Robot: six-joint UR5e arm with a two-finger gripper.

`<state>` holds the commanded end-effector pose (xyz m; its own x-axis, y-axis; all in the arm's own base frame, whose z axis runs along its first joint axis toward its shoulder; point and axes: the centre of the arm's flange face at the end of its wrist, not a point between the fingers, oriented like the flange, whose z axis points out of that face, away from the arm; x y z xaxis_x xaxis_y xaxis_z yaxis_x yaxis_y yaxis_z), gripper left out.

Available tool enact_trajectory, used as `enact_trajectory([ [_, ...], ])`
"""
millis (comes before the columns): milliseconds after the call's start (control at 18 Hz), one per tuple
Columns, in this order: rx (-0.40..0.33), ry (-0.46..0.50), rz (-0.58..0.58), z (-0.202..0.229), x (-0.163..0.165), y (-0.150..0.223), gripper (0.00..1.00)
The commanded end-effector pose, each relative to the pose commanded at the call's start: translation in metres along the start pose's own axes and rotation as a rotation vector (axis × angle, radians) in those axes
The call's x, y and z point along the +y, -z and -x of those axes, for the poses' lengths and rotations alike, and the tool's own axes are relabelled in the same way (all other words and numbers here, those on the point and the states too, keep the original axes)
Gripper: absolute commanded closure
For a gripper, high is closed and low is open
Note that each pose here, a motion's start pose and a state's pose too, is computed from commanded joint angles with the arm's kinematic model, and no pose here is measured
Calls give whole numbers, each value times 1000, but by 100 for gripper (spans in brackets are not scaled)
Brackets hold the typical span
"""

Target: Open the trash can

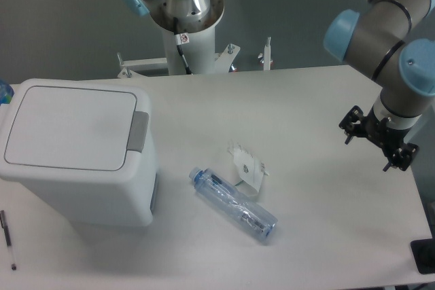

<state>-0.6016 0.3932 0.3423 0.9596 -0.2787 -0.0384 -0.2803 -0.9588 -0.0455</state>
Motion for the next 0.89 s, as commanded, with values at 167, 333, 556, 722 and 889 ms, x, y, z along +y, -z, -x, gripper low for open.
enact_trajectory([
  [167,0,133,-32,-5,-11,6,0],
  [333,5,199,-48,-11,-29,9,0],
  [556,15,314,-134,-20,-54,24,0],
  [722,20,382,-173,-32,-77,38,0],
  [889,31,429,-238,-42,-95,56,0],
])
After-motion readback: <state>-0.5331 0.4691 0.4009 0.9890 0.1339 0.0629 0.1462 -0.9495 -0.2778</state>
